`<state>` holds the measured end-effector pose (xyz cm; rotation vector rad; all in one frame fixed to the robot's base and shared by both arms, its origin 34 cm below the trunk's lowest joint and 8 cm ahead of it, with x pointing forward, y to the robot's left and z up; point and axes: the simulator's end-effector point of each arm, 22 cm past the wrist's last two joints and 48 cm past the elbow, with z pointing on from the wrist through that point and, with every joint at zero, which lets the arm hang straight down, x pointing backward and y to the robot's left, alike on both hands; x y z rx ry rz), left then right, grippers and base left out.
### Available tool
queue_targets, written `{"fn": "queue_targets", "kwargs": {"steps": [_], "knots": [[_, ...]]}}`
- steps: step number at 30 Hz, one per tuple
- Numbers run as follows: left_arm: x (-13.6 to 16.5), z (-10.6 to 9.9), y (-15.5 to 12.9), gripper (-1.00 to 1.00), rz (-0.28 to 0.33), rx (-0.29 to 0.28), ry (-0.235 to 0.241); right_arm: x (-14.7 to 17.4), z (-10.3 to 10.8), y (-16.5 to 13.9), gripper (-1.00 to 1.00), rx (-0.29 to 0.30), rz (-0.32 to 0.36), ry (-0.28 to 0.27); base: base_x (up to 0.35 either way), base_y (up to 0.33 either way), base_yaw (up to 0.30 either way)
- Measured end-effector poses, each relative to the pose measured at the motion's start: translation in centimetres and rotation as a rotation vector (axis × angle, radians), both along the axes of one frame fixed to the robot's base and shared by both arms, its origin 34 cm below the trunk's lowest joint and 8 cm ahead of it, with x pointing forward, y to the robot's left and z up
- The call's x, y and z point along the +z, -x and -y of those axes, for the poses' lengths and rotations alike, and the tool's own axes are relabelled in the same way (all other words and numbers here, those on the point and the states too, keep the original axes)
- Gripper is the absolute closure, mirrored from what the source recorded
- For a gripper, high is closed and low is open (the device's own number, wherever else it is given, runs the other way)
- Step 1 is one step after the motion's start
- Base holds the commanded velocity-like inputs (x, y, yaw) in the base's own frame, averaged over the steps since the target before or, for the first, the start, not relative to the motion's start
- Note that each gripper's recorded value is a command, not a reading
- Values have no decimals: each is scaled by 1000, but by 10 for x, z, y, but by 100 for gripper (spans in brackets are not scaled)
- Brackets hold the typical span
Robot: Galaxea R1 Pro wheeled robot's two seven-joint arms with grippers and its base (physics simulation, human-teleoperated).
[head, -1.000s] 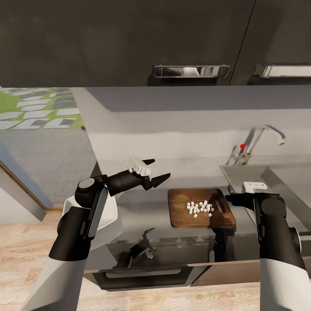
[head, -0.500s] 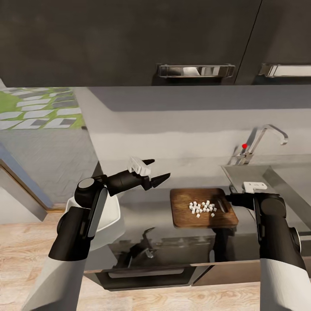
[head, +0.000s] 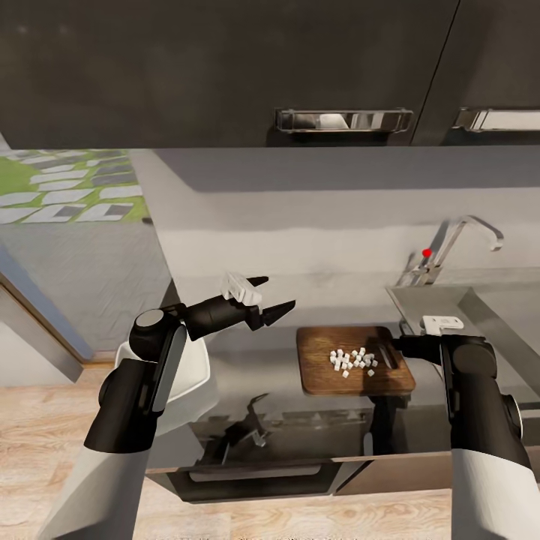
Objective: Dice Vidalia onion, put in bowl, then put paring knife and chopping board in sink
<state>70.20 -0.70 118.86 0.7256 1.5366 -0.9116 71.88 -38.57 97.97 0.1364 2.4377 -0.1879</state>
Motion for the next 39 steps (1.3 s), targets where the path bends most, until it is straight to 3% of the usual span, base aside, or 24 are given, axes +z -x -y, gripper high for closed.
{"fn": "queue_targets", "kwargs": {"steps": [39], "knots": [[-24, 1, -7, -100, -40, -2, 0, -25, -4, 1, -100, 3, -40, -7, 0, 0, 0]]}}
